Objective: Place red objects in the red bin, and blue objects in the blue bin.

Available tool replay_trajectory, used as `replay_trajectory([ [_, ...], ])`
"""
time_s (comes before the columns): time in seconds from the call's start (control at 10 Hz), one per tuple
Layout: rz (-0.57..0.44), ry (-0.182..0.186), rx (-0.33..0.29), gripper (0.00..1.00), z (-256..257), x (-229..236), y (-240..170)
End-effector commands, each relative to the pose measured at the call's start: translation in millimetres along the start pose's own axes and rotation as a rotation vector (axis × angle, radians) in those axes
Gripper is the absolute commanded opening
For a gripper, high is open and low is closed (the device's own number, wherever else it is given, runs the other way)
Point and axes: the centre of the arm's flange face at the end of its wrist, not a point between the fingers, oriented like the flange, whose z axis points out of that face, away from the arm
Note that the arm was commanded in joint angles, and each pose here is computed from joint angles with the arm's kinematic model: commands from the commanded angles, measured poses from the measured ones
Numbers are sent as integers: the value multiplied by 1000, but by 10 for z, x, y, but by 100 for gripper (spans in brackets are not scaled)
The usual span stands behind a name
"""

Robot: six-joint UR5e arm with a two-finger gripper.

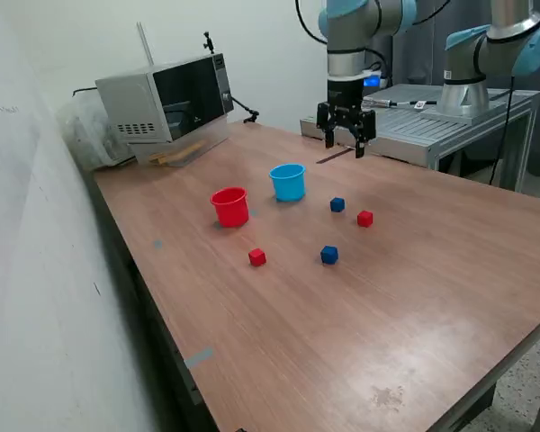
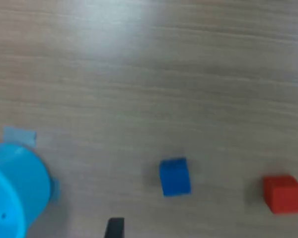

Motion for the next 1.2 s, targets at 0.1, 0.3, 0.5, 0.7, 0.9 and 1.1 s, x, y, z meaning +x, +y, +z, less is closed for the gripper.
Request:
replay_trajectory([
  [0.1, -23, 7, 49, 100, 781, 26, -85],
  [0.3, -87, 10, 42, 100, 899, 34, -64],
  [0.5, -156, 54, 25, 100, 891, 74, -30],
  [0.7, -182, 56, 30, 100, 929, 85, -29],
  [0.9, -210, 62, 55, 100, 1085, 89, -44],
  [1.1, -222, 63, 56, 100, 1149, 84, 27],
])
